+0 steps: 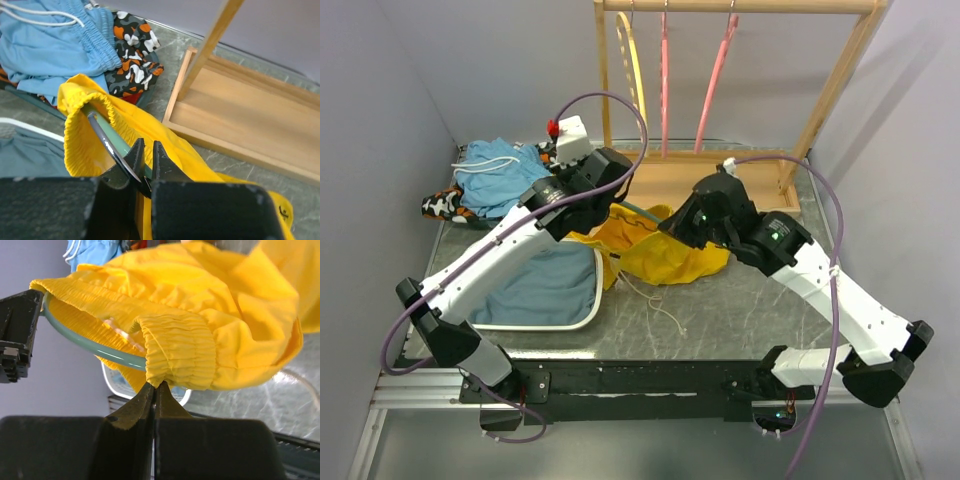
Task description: Place the shorts on the hanger
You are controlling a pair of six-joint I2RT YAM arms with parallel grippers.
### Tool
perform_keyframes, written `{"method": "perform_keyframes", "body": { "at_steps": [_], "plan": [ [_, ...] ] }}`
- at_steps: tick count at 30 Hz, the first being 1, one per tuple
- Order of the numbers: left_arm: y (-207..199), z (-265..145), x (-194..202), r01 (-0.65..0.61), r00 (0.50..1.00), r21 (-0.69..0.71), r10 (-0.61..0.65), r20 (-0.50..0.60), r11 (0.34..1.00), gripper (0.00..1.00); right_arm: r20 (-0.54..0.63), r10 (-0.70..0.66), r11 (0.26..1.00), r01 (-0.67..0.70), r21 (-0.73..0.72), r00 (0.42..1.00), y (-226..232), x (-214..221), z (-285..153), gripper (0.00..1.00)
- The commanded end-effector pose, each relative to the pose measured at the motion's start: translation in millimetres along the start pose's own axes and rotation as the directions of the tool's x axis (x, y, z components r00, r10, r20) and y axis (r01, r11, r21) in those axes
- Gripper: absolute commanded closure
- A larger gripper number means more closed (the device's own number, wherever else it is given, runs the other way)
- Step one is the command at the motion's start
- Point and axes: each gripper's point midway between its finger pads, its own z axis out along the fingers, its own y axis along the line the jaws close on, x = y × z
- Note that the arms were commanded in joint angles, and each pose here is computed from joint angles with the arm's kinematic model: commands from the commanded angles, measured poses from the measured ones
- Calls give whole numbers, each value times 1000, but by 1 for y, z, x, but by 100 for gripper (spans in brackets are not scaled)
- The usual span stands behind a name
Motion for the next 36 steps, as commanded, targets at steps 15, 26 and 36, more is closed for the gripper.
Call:
{"method": "perform_keyframes", "body": {
  "at_steps": [15,26,36],
  "plan": [
    [-72,-75,-33,-51,981,488,136,-140,871,99,231,-133,975,169,-146,964,100,-80,-19,100],
    [-74,-76,-16,-160,961,479,247,-124,863,99,246,-346,868,408,-284,905,86,-55,-52,61],
    [-63,-79,-11,-197,954,472,279,-111,859,99,285,-651,603,707,-370,704,62,-25,-104,33]
  ]
}}
